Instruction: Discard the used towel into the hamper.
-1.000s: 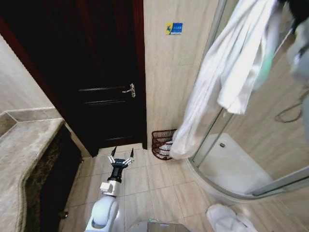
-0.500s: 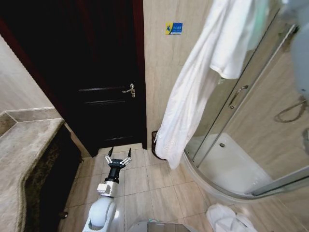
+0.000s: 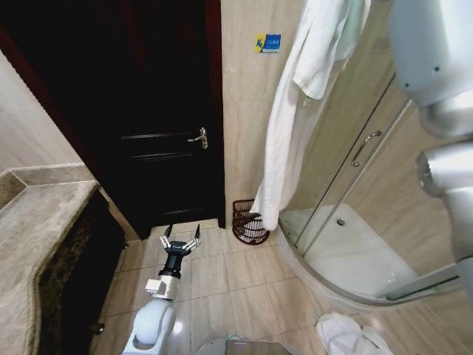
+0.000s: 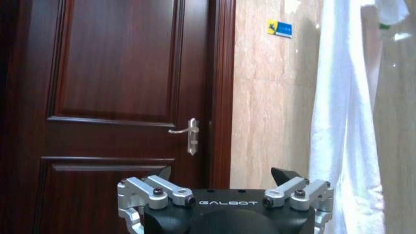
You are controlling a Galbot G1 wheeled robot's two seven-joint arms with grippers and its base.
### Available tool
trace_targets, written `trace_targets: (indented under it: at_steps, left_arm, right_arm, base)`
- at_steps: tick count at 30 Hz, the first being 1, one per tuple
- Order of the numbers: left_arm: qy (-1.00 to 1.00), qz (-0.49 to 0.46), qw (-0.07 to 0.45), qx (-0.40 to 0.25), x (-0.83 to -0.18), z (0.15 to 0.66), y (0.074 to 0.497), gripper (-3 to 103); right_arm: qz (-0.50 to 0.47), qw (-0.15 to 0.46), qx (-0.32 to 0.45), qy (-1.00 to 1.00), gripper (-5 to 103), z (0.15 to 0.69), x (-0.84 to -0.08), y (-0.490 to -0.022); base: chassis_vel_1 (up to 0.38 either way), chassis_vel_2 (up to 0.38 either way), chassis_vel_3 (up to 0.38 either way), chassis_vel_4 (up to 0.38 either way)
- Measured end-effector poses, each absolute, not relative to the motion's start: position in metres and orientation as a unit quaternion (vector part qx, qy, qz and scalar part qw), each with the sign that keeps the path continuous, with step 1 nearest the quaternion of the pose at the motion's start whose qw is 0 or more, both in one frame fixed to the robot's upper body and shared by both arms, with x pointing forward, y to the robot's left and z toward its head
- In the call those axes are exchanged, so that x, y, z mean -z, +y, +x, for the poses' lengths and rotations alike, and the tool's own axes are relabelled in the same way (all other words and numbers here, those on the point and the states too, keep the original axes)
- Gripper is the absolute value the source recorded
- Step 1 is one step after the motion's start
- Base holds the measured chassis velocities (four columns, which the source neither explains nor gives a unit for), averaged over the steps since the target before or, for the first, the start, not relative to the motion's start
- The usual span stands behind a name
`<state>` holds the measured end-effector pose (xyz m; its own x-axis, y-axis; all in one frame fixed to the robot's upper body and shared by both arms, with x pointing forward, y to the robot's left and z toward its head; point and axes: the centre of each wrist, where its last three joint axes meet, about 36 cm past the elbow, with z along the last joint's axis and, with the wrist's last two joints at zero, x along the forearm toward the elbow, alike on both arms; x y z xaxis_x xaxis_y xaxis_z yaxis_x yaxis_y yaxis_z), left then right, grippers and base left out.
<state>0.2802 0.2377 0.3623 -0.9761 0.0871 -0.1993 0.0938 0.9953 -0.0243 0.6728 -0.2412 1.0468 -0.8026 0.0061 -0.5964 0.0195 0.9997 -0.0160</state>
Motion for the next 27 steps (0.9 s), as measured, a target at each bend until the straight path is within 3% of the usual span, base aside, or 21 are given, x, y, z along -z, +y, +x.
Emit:
trace_targets:
  at_steps: [18, 27]
  left_arm:
    - [0.994, 0.042, 0.101, 0.019, -0.362, 0.281, 0.241, 100]
    - [0.993, 0.044, 0.110, 0.015, -0.366, 0.278, 0.242, 100]
  right_arm:
    - [0.020, 0.237, 0.025, 0.971, 7, 0.743, -0.919, -0.241]
    - [-0.008, 0.231, 0.016, 0.973, 7, 0.749, -0.890, -0.209]
  base:
    - [0.000, 0.000, 0.000, 0.000]
    - [0.000, 0.000, 0.000, 0.000]
